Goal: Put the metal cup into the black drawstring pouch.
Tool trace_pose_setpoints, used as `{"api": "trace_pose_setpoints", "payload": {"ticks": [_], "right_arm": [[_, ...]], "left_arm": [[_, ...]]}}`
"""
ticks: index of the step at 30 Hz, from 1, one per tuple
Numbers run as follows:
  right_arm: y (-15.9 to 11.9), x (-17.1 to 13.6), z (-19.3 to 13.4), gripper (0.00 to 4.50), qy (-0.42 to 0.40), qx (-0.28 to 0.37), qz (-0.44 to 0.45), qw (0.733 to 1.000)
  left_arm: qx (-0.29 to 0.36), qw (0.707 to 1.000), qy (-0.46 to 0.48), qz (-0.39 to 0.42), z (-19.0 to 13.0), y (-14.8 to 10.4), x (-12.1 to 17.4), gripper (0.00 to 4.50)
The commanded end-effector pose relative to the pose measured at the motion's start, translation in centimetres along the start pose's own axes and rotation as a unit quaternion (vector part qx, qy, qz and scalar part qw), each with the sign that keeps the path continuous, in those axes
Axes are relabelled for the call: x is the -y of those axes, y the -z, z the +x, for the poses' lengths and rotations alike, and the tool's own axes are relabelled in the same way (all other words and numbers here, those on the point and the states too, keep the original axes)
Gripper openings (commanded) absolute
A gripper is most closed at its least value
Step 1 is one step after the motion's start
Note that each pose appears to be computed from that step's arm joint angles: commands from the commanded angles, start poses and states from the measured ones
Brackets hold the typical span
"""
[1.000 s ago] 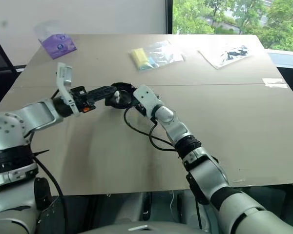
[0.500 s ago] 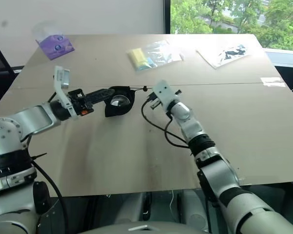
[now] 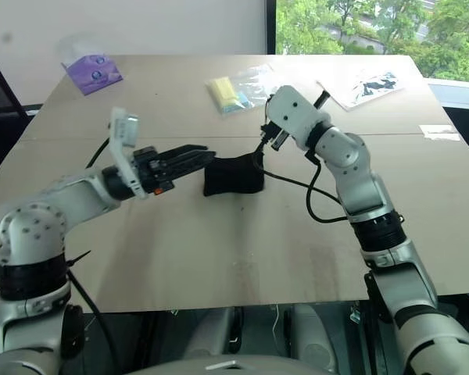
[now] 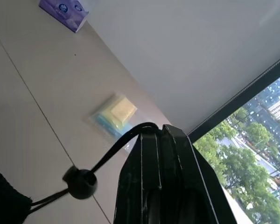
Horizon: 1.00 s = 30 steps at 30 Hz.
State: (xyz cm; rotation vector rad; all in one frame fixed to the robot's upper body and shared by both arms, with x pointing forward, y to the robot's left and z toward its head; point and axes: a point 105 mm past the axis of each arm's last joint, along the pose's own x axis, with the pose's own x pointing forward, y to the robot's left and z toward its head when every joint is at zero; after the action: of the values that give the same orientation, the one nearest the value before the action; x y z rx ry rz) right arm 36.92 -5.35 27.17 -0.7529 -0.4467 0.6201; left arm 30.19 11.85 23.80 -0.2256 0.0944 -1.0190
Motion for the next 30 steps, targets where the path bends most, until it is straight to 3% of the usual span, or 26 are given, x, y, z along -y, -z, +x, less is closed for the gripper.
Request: {"api": "trace_pose_setpoints", "payload": {"ticks": [1,7,22,26,28,30], "right_arm": [[-3.3,0.7,-0.5,0.0,-0.009,0.033,-0.031,0.999],[-4.9,0.8,-0.7,0.0,-0.015,0.042,-0.042,0.998],[-6.4,0.4,-0.6,0.0,-0.02,0.054,-0.033,0.998],[-6.7,0.5,-0.6,0.0,-0.019,0.058,-0.032,0.998],[-6.8,0.6,-0.6,0.0,-0.017,0.059,-0.031,0.998],[-6.8,0.9,-0.8,0.0,-0.01,0.057,-0.023,0.998]], "left_arm": [[0.036,0.998,0.022,0.05,1.8,-2.5,0.5,2.17],[0.033,0.995,0.021,0.09,4.4,-2.2,-0.9,2.17],[0.078,0.992,0.064,0.076,7.9,-3.0,0.2,2.17],[0.07,0.992,0.076,0.072,8.4,-2.2,0.7,0.97],[0.072,0.993,0.072,0.067,8.5,-2.1,0.6,0.14],[0.065,0.994,0.067,0.062,8.7,-1.5,0.2,0.17]]}}
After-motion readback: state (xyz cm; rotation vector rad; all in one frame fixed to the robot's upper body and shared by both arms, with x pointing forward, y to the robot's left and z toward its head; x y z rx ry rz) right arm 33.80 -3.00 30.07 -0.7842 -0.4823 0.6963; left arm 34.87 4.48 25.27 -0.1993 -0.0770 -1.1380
